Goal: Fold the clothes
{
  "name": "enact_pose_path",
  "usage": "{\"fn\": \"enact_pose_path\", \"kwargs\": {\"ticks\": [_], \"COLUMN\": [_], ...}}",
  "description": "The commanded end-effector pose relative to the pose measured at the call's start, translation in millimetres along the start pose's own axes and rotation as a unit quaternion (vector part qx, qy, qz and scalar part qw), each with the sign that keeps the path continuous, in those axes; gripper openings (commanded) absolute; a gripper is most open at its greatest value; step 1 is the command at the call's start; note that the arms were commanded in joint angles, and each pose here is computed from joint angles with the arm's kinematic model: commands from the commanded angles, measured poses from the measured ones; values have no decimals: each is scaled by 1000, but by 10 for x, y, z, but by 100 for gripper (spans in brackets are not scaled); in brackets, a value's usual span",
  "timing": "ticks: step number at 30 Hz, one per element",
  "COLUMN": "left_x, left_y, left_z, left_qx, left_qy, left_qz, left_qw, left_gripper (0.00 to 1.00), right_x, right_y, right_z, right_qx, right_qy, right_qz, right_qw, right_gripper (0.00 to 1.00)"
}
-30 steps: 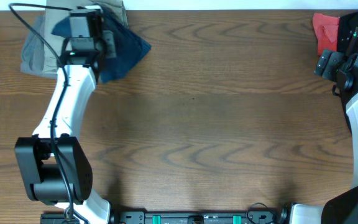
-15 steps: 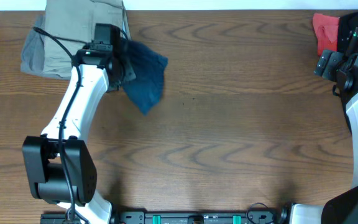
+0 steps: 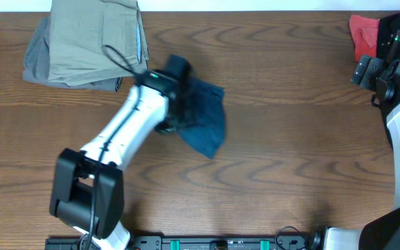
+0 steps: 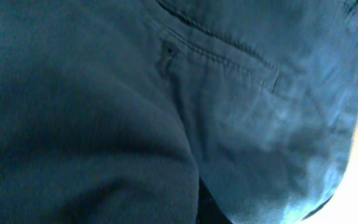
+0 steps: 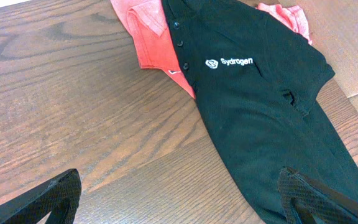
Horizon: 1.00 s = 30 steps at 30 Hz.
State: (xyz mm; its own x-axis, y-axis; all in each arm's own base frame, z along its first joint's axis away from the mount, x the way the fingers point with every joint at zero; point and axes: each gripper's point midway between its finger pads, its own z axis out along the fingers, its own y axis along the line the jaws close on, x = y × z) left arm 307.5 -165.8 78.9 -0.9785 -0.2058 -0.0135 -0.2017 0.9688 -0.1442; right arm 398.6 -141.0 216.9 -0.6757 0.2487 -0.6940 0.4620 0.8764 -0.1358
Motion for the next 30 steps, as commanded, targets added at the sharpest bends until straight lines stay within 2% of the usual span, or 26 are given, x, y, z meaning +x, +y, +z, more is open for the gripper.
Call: {"fn": "enact_pose_path", "kwargs": {"ticks": [1,5,9,11,14,15,16,17,18,23,26,30], "left_x": [316,702,1185,1279,1226,1178,1118,1050,985,503,250,169], "left_y": [-229,-410,-449,-371,-158,-85,-11,59,114,463,765,987], "left_z": [84,308,466,463,426,413,401,389,383,340,262,209], "left_qx": [11,5,5,-13,-57,-70,-81,-88,-92,-91,-74,-48], "left_qy": [20,42,95,109,106,102,98,95,92,65,68,86], "left_qz": [32,94,186,198,192,186,177,166,156,65,-16,-79], "left_qw": [999,995,978,974,974,975,976,978,979,992,995,992], "left_gripper": [6,6,6,6,7,13,29,61,89,90,91,91], "right_x": [3,3,2,3,3,3,3,3,2,3,3,3], "right_y": [-33,-33,-35,-33,-33,-33,-33,-33,-33,-33,-33,-33], "right_z": [15,15,15,15,15,15,15,15,15,15,15,15], "right_qx": [7,7,7,7,7,7,7,7,7,7,7,7], "right_qy": [1,1,1,1,1,1,1,1,1,1,1,1], "right_qz": [5,5,5,5,5,5,5,5,5,5,5,5], "right_qw": [1000,1000,1000,1000,1000,1000,1000,1000,1000,1000,1000,1000], "right_gripper": [99,99,99,99,99,99,99,99,99,99,99,99]}}
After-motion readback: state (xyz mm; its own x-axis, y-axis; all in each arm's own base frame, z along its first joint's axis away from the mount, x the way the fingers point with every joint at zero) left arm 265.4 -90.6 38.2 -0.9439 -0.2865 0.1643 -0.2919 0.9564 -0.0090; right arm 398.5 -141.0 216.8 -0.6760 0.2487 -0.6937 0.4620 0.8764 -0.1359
